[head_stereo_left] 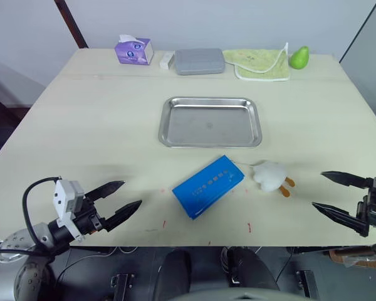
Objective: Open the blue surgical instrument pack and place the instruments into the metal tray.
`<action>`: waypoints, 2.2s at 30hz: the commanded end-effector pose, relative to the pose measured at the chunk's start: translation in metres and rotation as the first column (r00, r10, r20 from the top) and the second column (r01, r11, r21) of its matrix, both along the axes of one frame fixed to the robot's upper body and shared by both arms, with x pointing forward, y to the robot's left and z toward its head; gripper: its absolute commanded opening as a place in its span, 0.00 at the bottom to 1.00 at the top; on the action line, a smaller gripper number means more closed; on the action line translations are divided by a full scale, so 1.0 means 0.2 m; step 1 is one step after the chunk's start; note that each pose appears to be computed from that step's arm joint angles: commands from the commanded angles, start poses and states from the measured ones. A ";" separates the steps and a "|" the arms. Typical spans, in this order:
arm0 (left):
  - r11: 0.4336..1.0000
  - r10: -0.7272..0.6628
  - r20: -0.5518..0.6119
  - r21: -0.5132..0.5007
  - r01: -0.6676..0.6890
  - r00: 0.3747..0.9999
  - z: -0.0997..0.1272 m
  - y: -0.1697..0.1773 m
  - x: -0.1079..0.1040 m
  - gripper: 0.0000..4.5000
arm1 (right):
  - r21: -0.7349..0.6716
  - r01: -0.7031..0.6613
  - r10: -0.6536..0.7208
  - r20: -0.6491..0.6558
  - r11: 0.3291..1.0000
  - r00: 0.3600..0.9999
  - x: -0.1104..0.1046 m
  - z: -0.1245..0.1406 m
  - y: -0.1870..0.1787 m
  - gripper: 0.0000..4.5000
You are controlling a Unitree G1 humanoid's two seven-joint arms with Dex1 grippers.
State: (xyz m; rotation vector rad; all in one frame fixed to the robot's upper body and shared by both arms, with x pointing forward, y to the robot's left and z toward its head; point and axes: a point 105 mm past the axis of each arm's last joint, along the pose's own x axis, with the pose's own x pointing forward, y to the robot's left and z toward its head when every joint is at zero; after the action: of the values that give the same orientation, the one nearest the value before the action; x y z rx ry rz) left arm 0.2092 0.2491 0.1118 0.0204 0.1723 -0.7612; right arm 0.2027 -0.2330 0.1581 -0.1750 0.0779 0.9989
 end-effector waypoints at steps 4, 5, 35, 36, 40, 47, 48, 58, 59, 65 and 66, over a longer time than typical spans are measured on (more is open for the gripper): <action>1.000 -0.013 0.033 -0.005 0.013 0.999 0.04 -0.06 0.03 1.00 | 0.031 0.056 -0.057 0.042 0.998 0.997 0.02 0.04 0.01 0.97; 1.000 -0.017 0.041 -0.003 0.018 0.999 0.05 -0.07 0.04 1.00 | 0.033 0.070 -0.072 0.054 0.997 0.996 0.04 0.05 0.02 0.97; 0.953 -0.291 -0.128 0.042 0.299 0.948 -0.09 -0.29 0.00 0.01 | -0.612 -0.333 0.391 -0.041 0.718 0.919 0.65 0.02 0.63 0.00; 0.954 -0.290 -0.129 0.042 0.297 0.948 -0.10 -0.30 0.00 0.01 | -0.623 -0.335 0.397 -0.043 0.707 0.917 0.66 0.01 0.64 0.00; 0.959 -0.274 -0.131 0.037 0.280 0.953 -0.14 -0.35 0.03 0.01 | -0.666 -0.352 0.428 -0.055 0.658 0.902 0.70 -0.01 0.69 0.00; 0.960 -0.273 -0.128 0.026 0.278 0.953 -0.17 -0.43 0.04 0.01 | -0.718 -0.368 0.454 -0.080 0.591 0.887 0.72 -0.05 0.72 0.00; 0.960 -0.274 -0.128 0.026 0.279 0.953 -0.18 -0.44 0.04 0.01 | -0.729 -0.371 0.458 -0.088 0.575 0.884 0.72 -0.06 0.72 0.00; 0.960 -0.279 -0.103 0.006 0.281 0.955 -0.18 -0.56 0.09 0.01 | -0.764 -0.437 0.534 -0.145 0.475 0.833 0.65 -0.17 0.78 0.00; 0.960 -0.277 -0.098 0.004 0.279 0.956 -0.17 -0.56 0.10 0.01 | -0.759 -0.444 0.539 -0.146 0.476 0.829 0.65 -0.17 0.79 0.00; 0.961 -0.274 -0.083 0.028 0.277 0.958 -0.14 -0.54 0.16 0.01 | -0.689 -0.517 0.569 -0.183 0.507 0.801 0.54 -0.18 0.81 0.00; 0.959 -0.279 -0.082 0.036 0.282 0.957 -0.14 -0.53 0.17 0.01 | -0.683 -0.525 0.571 -0.190 0.508 0.799 0.52 -0.19 0.81 0.00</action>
State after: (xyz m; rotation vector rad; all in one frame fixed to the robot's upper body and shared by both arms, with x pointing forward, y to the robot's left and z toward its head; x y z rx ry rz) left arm 0.2416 0.1513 0.0725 0.0473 0.3172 -0.9945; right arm 0.3240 -0.0901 0.1131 -1.0462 0.4577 1.4713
